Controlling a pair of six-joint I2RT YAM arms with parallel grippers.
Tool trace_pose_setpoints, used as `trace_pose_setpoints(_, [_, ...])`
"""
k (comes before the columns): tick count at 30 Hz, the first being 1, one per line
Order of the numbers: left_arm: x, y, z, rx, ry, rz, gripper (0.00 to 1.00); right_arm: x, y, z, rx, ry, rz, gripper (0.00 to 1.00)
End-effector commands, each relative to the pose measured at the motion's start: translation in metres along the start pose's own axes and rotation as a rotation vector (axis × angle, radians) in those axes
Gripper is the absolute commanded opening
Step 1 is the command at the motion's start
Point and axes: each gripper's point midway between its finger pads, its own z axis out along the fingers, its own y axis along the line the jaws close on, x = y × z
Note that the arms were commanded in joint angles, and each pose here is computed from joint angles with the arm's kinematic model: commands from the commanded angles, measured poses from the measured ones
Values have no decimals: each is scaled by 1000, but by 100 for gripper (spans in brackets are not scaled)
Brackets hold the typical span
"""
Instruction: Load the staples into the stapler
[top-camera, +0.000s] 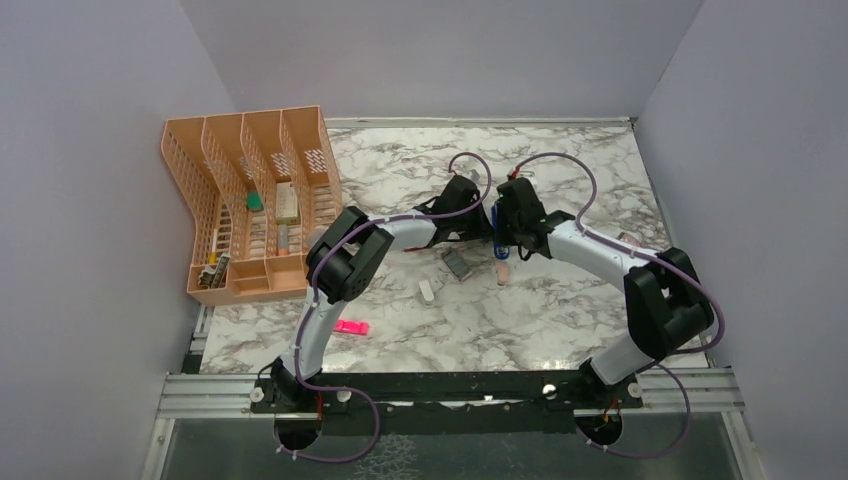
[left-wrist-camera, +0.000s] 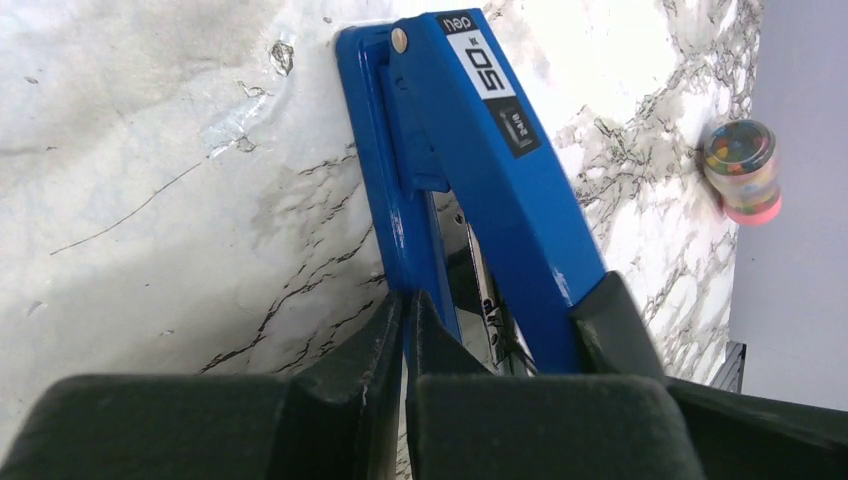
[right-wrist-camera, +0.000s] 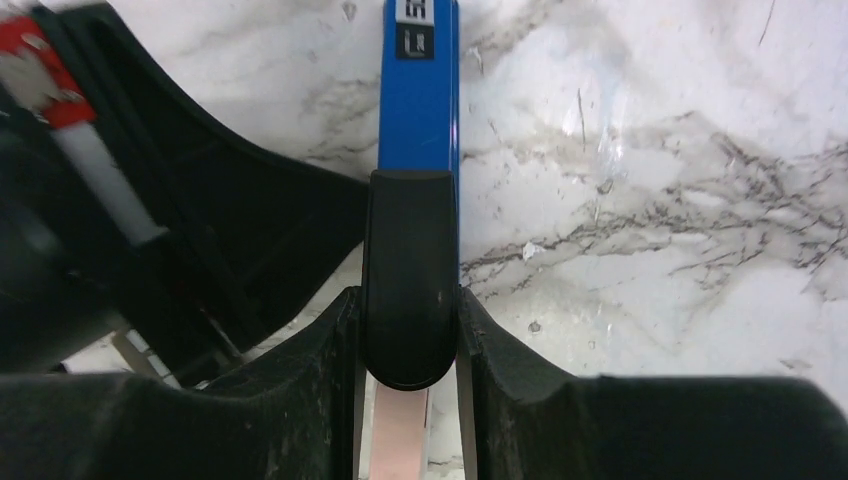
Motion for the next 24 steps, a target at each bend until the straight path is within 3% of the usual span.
trace_pose_setpoints(1, [39, 70, 10, -214, 91, 9, 5, 39, 6, 6, 4, 91, 55, 28])
trace_pose_setpoints(8, [26, 46, 1, -141, 61, 37, 9, 42, 6, 13, 28, 101, 74, 33])
trace_pose_setpoints(18, [1, 14, -32, -107, 27, 102, 32, 13, 5, -14, 40, 64, 102, 55])
trace_pose_setpoints(24, [-7, 10, -54, -122, -13, 124, 34, 12, -4, -19, 78, 59, 90, 50])
